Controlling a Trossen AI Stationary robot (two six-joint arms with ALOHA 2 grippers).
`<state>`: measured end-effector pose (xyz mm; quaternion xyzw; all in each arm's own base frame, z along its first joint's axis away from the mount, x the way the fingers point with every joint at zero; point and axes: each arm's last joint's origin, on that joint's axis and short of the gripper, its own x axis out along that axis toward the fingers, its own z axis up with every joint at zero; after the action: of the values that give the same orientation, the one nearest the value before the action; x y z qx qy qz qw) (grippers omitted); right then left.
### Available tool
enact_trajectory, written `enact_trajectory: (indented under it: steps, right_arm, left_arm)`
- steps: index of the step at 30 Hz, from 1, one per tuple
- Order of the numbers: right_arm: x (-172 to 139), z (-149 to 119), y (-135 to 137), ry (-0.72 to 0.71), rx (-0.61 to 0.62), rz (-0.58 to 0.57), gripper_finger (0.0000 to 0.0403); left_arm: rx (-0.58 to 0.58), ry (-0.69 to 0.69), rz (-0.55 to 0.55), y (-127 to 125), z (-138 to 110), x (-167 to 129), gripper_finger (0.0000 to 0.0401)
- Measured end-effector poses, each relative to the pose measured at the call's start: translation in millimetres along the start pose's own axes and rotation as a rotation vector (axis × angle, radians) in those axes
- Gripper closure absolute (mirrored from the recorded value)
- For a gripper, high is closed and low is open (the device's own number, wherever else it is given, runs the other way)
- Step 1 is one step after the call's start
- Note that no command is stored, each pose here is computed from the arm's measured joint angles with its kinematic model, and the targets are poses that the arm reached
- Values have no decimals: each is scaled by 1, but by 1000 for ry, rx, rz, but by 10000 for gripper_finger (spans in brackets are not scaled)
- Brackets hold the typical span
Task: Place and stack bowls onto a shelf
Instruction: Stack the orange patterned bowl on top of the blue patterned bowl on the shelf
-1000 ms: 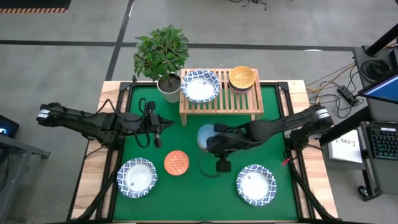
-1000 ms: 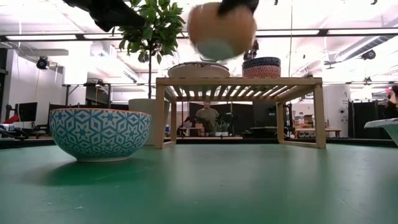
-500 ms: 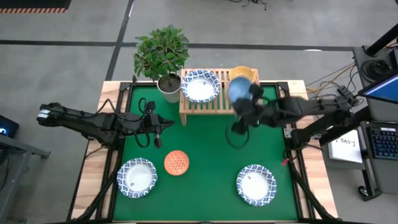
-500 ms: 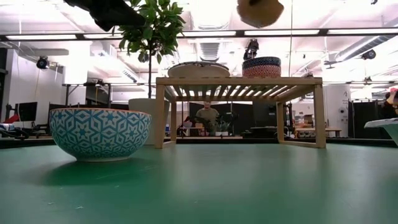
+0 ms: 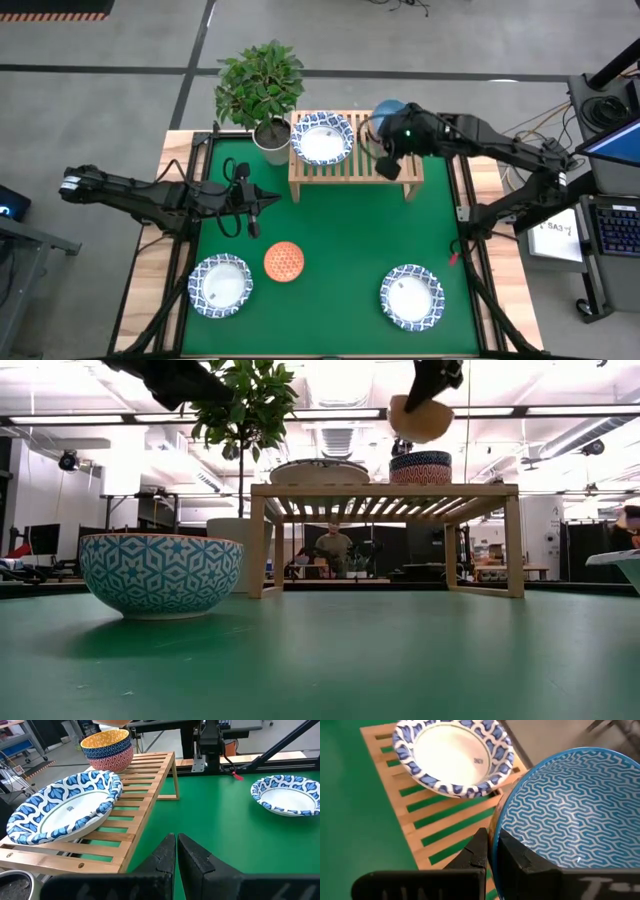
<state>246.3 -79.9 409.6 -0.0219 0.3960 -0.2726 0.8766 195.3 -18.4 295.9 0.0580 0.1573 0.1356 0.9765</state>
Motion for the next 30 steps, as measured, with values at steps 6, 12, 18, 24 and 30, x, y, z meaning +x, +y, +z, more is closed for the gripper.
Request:
enact_trajectory:
  steps: [6, 12, 18, 24, 30]
  right_arm:
    - [8, -3, -23, 30, 49, 10, 390]
    - [12, -6, -30, 75, 60, 29, 390]
    - [25, -5, -26, 109, 31, 48, 390]
    - [38, -4, -23, 148, 8, 45, 390]
    - [41, -5, -23, 167, -1, 46, 390]
  left_arm:
    - [24, 8, 1, 0, -3, 1, 401]
    - [23, 5, 1, 0, -3, 1, 401]
    - [24, 5, 1, 0, -3, 1, 401]
    - [24, 5, 1, 0, -3, 1, 401]
    - [23, 5, 1, 0, -3, 1, 401]
